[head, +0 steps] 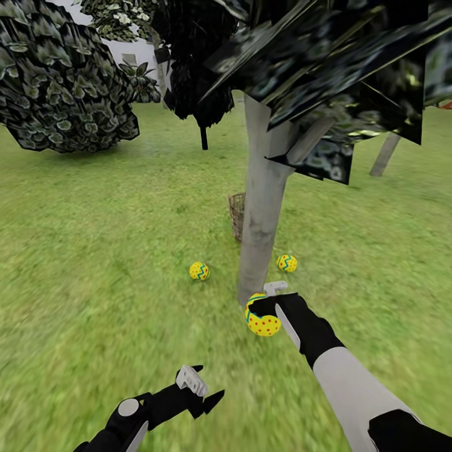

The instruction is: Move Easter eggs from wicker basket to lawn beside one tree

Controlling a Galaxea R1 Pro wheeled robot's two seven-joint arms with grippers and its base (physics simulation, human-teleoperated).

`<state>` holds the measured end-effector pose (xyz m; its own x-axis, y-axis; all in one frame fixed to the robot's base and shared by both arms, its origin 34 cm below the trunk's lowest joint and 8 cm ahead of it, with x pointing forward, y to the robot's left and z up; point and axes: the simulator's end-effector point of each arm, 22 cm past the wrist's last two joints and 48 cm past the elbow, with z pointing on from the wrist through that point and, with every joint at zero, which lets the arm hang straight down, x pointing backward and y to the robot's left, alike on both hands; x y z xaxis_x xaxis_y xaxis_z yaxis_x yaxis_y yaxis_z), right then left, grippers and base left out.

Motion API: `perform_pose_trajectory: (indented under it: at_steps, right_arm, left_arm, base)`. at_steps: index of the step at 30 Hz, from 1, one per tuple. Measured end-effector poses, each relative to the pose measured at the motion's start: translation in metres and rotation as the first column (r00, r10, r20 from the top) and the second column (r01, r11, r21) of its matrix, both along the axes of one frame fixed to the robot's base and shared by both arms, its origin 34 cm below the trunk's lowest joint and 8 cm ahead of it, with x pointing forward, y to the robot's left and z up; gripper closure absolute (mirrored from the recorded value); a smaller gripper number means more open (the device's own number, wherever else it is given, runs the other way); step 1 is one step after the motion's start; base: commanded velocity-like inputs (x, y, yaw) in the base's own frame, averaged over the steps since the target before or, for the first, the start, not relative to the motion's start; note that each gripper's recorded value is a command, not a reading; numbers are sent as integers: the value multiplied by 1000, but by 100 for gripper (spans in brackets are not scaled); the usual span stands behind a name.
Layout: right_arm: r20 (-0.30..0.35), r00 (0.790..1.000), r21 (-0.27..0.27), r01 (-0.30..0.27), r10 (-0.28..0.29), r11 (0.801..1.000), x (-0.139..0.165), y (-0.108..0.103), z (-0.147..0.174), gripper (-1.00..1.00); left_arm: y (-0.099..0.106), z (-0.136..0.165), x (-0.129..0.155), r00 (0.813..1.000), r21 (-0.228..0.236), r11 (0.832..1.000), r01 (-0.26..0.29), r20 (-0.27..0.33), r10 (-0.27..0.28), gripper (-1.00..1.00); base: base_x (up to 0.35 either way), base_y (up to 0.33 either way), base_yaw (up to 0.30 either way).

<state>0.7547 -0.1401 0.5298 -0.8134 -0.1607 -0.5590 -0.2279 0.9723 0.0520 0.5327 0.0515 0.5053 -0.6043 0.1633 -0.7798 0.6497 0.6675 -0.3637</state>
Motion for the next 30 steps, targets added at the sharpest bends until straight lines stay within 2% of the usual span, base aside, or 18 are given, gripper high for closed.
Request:
perform_pose_trajectory:
  at_steps: [17, 21, 23, 24, 30]
  right_arm:
    - [-21, 1000, -4, -6, 6, 1000, -3, 1, -15, 100]
    - [-26, 1000, -3, -7, 7, 1000, -4, 1, -18, 100]
    - [-27, 1000, -3, -7, 7, 1000, -5, 2, -24, 100]
    - [-27, 1000, 0, -5, 5, 1000, -5, 2, -26, 100]
    - [-35, 999, -3, -4, 4, 1000, -9, 1, -40, 100]
  left_arm:
    - [1, -9, -1, 1000, -2, 1000, -11, -25, 10, -100]
    - [-1, -3, 4, 1000, -8, 1000, -15, -10, 15, -100]
    - [-1, -7, 3, 1000, -7, 1000, -15, -10, 15, -100]
    - [-1, -12, 0, 999, 0, 1000, -13, -33, 13, -100]
    - [-1, -26, -3, 999, 1, 1000, -13, -37, 13, -100]
  base:
    - [1, 0, 0]
    - [0, 0, 0]
    - [0, 0, 0]
    - [0, 0, 0]
    - [0, 0, 0]
